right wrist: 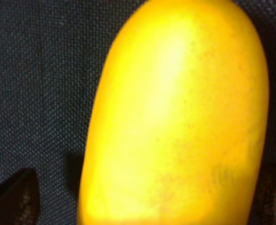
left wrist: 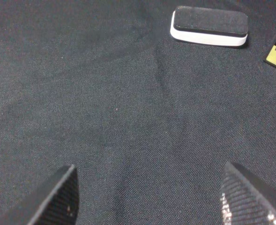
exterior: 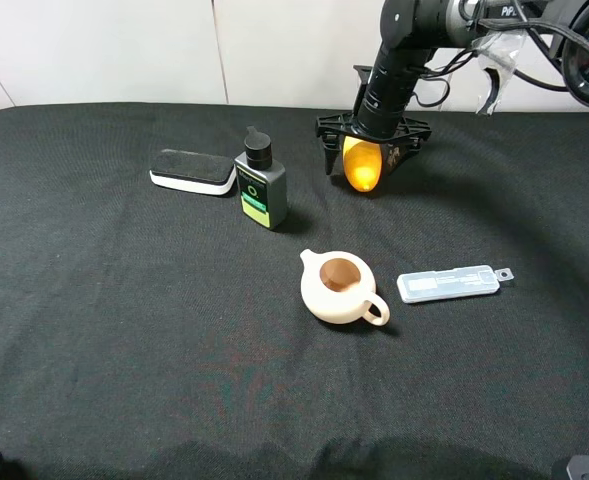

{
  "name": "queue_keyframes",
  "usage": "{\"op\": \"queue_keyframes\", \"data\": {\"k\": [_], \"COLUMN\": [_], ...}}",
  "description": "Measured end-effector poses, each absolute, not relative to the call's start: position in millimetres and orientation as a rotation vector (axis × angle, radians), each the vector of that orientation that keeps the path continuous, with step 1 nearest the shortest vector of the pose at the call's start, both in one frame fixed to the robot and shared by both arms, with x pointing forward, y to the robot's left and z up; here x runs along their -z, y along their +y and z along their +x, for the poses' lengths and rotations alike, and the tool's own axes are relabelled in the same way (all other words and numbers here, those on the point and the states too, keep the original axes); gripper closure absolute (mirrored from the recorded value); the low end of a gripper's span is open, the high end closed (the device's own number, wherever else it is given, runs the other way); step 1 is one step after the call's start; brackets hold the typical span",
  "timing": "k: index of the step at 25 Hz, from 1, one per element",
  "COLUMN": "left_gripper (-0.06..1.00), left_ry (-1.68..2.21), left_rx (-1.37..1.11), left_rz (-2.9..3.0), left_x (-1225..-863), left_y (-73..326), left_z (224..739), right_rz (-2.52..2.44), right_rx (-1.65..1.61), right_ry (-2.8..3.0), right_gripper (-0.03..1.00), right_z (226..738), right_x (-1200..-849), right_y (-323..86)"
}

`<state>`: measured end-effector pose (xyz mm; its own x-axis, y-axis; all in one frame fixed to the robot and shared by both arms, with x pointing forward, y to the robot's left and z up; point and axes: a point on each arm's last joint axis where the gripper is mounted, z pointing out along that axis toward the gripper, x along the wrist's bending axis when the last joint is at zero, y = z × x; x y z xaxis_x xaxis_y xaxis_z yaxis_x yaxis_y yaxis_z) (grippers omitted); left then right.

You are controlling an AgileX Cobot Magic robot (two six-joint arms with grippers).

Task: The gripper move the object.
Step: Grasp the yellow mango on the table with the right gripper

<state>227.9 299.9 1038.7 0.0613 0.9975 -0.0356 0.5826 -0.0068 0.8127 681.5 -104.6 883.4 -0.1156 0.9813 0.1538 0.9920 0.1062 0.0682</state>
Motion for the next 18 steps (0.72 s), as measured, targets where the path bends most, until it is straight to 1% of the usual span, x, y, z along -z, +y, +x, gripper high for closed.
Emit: {"op": "queue_keyframes", "data": {"k": [9,10,18], "left_gripper": [0.27,0.27,0.27], "left_ry": [1.598,1.598,1.598], "left_rx": [-0.784,-0.784,-0.784], "left_rz": [1.668,1.668,1.668], "left_x": [-1038.7,-1038.7,-1038.7], "left_y": [299.9,299.9,299.9], "left_z": [227.9,227.9,227.9], "right_rz": [-2.044,-2.047,-2.054], "right_rx": [0.251,0.262,0.295], "right_ry": [-2.287,-2.287,-2.288], "right_gripper": [0.27,0.29,0.5], "right_z": [682.3,682.9,684.8], "right_x": [-882.9,-883.0,-883.3], "right_y": [-103.9,-103.6,-102.7]}}
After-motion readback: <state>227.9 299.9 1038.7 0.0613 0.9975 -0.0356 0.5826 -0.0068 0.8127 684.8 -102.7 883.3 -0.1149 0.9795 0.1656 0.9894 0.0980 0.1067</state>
